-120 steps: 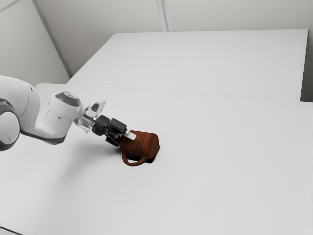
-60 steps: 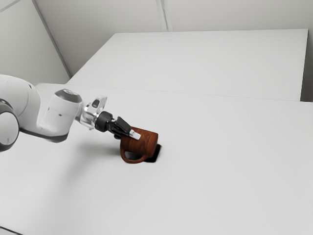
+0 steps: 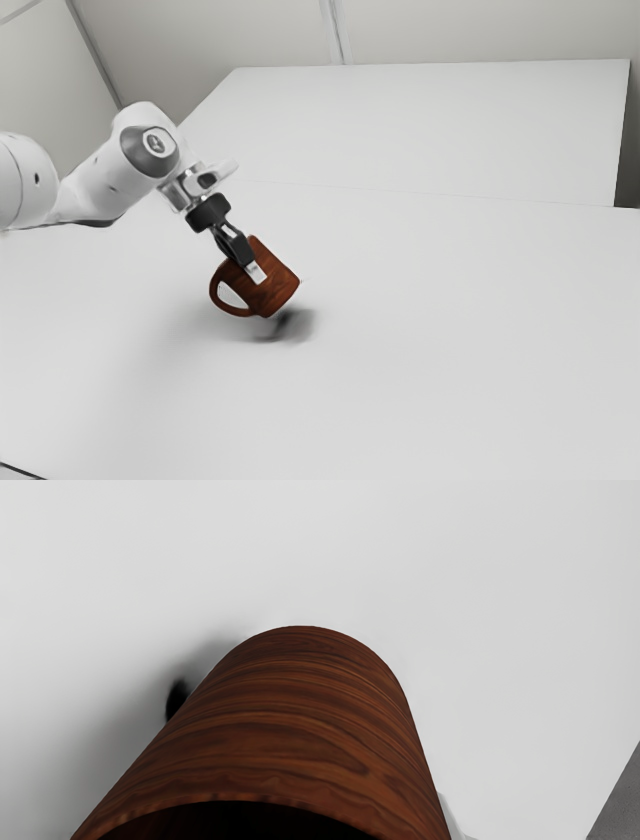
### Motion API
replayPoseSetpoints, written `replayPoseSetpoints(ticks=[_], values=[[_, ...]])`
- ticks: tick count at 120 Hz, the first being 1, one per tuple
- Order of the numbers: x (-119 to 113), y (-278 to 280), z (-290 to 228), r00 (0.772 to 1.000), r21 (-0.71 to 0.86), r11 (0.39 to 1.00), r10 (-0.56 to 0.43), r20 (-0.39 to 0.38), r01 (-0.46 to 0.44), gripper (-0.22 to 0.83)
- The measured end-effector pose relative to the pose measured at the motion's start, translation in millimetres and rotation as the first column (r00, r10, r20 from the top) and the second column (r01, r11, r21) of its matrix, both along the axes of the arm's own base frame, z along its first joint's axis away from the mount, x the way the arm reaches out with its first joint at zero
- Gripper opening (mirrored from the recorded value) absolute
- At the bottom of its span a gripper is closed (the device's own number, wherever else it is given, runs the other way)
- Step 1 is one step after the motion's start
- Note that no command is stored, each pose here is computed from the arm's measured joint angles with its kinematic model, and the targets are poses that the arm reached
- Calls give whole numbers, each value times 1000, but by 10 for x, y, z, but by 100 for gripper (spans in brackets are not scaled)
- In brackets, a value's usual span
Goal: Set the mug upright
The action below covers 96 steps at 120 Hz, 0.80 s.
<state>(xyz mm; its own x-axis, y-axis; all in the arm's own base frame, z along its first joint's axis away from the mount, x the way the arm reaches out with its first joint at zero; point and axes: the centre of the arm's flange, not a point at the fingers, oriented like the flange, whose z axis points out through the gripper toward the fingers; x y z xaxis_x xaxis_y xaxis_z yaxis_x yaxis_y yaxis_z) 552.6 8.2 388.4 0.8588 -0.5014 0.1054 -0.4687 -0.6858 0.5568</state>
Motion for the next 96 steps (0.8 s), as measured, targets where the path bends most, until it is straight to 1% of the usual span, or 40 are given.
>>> replayPoseSetpoints(ticks=[6, 13, 26, 46, 72, 76, 96], values=[[8, -57, 25, 999, 113, 993, -45, 11, 43, -17], [23, -132, 18, 996, 226, 971, -89, 26, 80, -17], [6, -261, -131, 990, 360, 927, -131, 49, 105, -17], [-109, -315, -267, 984, 464, 882, -144, 101, 82, -17], [-85, -463, -310, 972, 511, 859, -142, 186, 28, -17], [-77, -467, -311, 971, 513, 858, -136, 195, 17, -14], [-46, -447, -303, 971, 514, 858, -100, 218, -27, 22]])
